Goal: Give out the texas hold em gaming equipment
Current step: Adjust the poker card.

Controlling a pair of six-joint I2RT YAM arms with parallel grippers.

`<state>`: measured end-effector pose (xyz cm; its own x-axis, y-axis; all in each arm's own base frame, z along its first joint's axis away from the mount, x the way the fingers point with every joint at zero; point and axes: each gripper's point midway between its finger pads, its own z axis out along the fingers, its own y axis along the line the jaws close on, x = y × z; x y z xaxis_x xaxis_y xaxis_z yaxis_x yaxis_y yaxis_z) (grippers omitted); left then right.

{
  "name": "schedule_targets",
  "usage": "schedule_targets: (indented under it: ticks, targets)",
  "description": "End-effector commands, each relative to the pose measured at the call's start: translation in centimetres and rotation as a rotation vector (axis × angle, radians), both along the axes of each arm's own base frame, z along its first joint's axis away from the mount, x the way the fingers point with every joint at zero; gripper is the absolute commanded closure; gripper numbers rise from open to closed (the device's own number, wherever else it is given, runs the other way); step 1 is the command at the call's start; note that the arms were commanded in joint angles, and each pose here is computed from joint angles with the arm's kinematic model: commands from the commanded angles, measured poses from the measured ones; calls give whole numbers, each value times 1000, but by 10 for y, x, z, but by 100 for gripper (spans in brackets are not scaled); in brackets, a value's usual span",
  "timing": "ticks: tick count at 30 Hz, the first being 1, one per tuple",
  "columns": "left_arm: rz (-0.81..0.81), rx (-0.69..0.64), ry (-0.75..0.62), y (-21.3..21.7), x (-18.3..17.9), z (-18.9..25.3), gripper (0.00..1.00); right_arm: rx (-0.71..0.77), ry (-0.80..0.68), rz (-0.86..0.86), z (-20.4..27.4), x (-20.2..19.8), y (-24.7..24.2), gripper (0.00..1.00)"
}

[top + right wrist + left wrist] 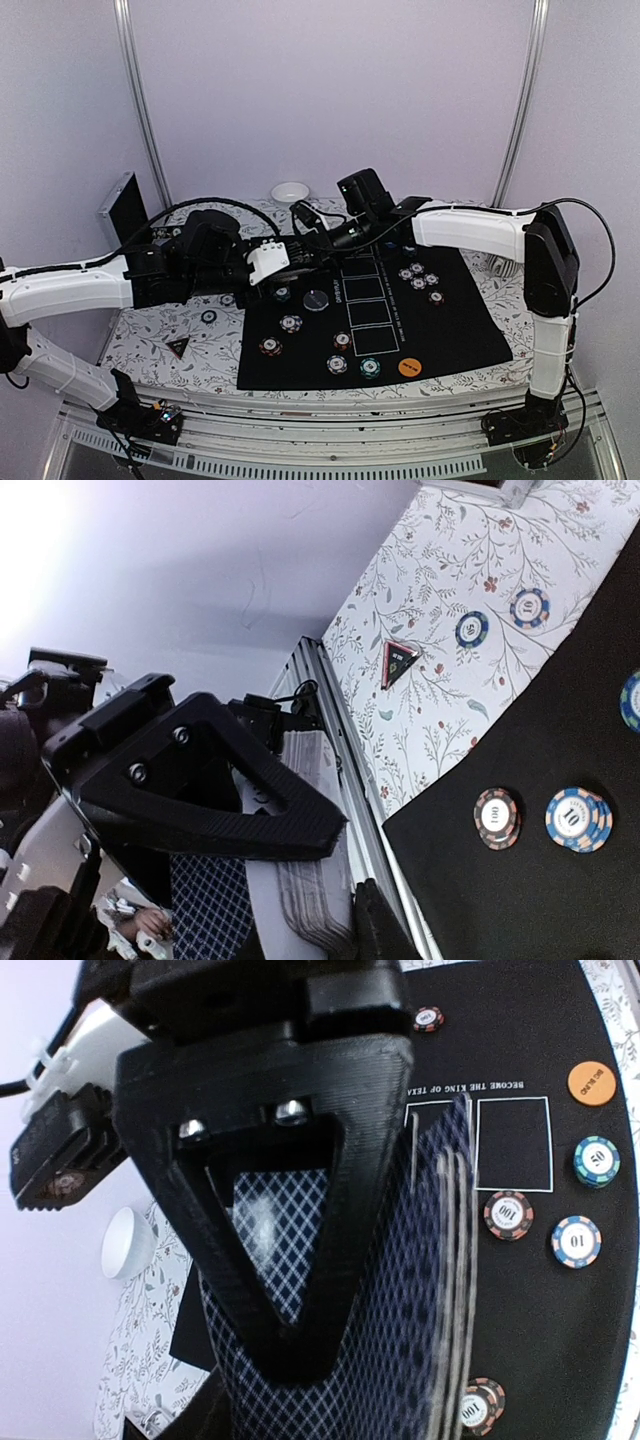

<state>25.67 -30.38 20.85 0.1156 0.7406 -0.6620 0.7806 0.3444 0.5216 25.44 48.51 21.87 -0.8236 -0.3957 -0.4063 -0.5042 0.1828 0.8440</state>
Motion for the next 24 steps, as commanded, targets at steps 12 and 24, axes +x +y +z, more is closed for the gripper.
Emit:
schedule_targets:
  ticks: [12,24]
  targets:
    - [-186,-225,18,2,-46,49,2,139,-121,98,41,-25,-9,98]
    - [-221,-513,-140,23,-62,78,2,250,-188,161,78,-50,-19,98]
